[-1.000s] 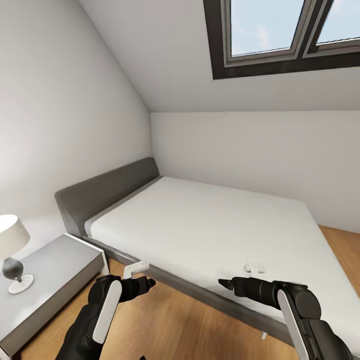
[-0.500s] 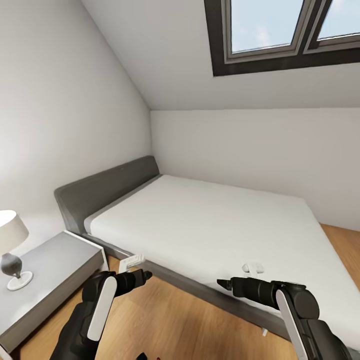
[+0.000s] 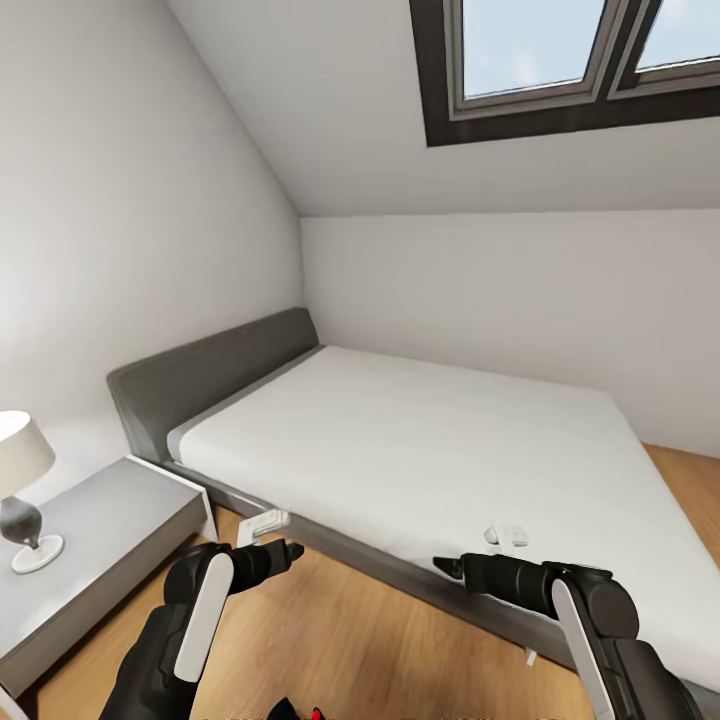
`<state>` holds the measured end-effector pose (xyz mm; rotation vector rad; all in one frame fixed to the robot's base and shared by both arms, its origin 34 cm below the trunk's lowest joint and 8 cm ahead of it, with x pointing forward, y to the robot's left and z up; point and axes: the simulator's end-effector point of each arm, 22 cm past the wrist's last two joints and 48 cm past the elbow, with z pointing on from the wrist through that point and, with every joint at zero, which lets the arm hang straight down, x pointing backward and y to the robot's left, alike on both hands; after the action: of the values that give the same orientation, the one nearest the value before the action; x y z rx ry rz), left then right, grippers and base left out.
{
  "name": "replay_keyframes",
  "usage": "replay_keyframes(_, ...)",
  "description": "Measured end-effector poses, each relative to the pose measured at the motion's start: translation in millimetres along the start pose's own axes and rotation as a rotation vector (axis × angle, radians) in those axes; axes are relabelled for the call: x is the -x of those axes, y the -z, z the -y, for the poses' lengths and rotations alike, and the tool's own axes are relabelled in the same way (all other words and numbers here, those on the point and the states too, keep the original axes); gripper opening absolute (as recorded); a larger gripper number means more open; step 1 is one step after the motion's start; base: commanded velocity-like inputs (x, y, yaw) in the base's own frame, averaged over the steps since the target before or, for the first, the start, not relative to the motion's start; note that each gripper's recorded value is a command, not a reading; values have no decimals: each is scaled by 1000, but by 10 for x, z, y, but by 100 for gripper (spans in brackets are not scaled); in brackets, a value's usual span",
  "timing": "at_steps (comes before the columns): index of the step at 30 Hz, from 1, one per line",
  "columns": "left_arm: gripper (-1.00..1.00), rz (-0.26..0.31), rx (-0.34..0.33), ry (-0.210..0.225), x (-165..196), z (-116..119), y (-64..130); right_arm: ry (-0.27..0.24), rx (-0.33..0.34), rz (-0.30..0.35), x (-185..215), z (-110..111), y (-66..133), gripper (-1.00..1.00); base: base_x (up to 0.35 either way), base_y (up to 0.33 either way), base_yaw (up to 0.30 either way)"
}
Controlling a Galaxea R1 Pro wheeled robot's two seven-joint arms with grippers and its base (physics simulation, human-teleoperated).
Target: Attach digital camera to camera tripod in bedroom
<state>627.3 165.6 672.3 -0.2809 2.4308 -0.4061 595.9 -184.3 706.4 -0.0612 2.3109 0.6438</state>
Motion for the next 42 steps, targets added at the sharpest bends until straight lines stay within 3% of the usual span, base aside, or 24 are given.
replay_keyframes(20,100,-9,5,-6,-323,-164,-275,-3,52,5,-312,72,-182,100,0,0,0)
replay_keyframes(28,100,-34,38,-22,-536,-337,-439,-2,54,6,-448,141,-258,100,0,0,0)
replay_keyframes(31,100,-41,87,-50,-602,-512,-497,-2,55,6,-500,166,-288,100,0,0,0)
replay_keyframes(32,100,-42,153,-88,-604,-747,-505,-2,56,6,-517,172,-298,100,0,0,0)
replay_keyframes(36,100,-44,301,-169,-600,-1336,-493,-2,67,6,-588,180,-336,100,0,0,0)
replay_keyframes(42,100,-52,357,-197,-676,-1645,-535,-1,86,6,-696,188,-393,100,0,0,0)
